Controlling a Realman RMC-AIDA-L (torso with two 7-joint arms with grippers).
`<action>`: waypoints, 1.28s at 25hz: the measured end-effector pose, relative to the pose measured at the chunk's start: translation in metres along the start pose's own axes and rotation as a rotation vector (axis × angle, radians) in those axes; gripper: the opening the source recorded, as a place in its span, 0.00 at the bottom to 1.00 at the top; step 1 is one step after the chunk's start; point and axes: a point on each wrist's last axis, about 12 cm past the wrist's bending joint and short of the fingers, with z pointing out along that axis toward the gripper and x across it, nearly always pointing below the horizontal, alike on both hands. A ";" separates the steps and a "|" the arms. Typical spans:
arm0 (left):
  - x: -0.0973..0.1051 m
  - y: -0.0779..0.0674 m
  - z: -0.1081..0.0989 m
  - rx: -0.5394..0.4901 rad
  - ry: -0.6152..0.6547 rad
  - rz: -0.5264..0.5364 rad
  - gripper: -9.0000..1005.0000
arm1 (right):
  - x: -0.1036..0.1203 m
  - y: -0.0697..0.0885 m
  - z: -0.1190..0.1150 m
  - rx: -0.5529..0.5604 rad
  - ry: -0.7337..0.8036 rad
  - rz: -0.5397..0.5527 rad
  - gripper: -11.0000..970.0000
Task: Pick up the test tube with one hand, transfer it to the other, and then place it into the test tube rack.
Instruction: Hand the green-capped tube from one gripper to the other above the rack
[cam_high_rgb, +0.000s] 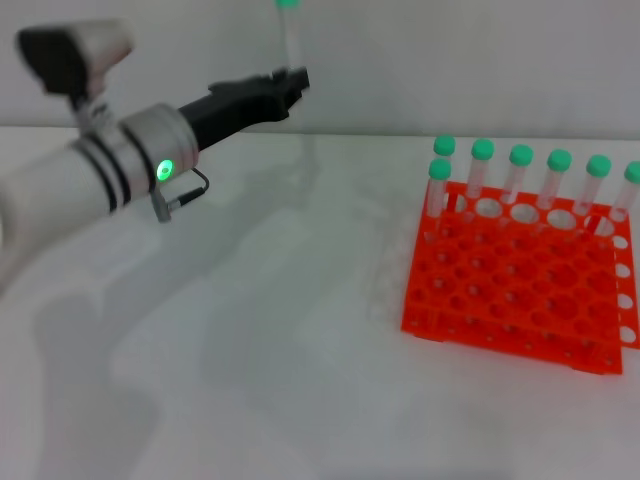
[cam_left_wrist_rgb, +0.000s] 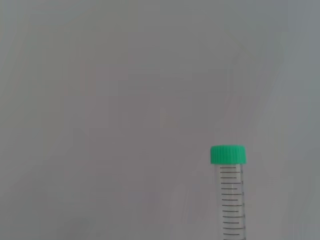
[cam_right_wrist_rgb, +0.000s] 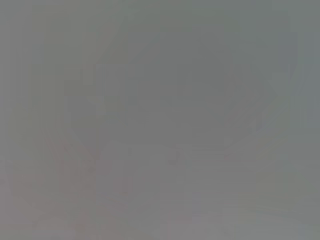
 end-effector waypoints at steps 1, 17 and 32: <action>0.004 -0.004 -0.005 0.022 -0.060 0.018 0.20 | 0.000 -0.001 -0.001 0.007 -0.001 0.002 0.89; 0.058 -0.131 0.009 0.470 -0.236 0.359 0.21 | -0.019 -0.034 -0.012 -0.018 -0.052 0.181 0.86; 0.082 -0.152 0.007 0.453 -0.168 0.322 0.22 | -0.096 -0.005 -0.002 -0.879 -0.078 0.153 0.84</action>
